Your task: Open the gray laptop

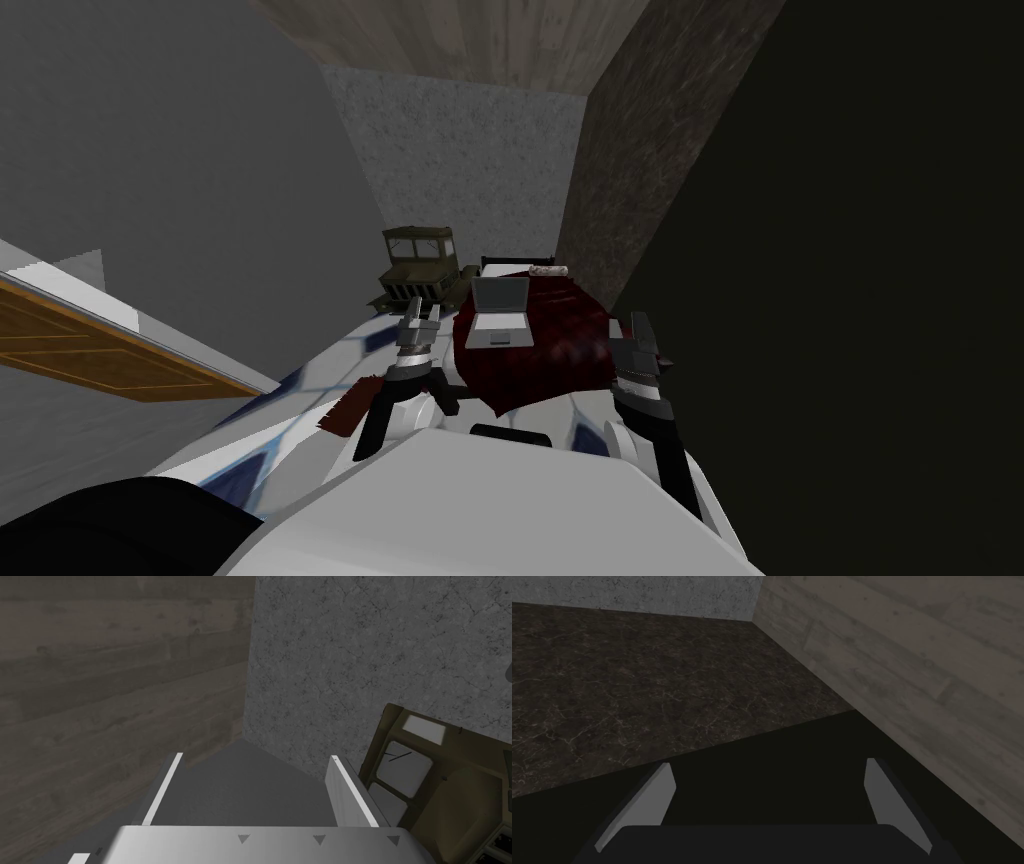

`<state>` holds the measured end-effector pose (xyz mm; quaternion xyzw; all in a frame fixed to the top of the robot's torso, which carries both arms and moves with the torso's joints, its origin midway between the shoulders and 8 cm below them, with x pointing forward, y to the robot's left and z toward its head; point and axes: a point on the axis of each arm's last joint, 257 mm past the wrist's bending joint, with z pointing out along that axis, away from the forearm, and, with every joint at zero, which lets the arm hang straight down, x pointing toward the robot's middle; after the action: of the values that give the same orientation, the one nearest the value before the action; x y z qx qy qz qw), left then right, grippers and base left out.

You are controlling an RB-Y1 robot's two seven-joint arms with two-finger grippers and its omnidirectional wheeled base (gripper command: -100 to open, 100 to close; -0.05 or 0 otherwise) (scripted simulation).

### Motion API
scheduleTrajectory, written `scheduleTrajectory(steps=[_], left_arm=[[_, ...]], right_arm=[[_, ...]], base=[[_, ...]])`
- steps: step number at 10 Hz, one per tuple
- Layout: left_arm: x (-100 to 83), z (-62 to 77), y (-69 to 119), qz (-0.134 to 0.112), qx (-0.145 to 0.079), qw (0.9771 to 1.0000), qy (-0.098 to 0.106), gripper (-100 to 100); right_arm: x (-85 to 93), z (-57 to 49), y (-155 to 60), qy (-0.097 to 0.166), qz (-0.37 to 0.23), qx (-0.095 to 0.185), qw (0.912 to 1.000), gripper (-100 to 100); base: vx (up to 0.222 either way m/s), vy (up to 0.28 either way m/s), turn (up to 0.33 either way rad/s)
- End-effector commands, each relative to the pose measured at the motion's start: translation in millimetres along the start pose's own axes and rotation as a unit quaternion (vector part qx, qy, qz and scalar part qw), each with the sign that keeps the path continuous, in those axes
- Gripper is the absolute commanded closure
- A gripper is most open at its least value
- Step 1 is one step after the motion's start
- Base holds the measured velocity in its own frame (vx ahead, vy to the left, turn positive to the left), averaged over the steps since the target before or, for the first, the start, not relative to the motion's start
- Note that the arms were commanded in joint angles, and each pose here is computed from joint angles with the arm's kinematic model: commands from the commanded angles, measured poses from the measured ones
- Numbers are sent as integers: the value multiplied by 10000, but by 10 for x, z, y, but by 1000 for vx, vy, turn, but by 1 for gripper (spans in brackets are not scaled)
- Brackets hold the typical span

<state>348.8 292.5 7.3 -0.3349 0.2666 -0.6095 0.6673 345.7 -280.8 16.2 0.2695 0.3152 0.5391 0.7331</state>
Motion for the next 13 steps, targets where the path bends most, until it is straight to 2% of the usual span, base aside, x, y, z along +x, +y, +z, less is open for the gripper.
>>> scheduleTrajectory(steps=[1, 9, 10, 13], left_arm=[[0, 0, 0, 0, 0, 10000, 0, 0], [0, 1, -2, 0, 2, 10000, 0, 0], [11, 13, 70, 67, -67, 9999, 118, -100], [-1, 62, 333, 296, -310, 9982, 420, -100]], right_arm=[[0, 0, 0, 0, 0, 0, 10000, 0], [0, 1, 2, 0, 0, -2, 10000, 0], [0, 1, 2, 0, 0, -2, 10000, 0], [0, 0, -1, 0, 0, 1, 10000, 0]], base=[[0, 0, 0], [0, 0, 0], [-3, 19, -68], [-41, 50, -121]])
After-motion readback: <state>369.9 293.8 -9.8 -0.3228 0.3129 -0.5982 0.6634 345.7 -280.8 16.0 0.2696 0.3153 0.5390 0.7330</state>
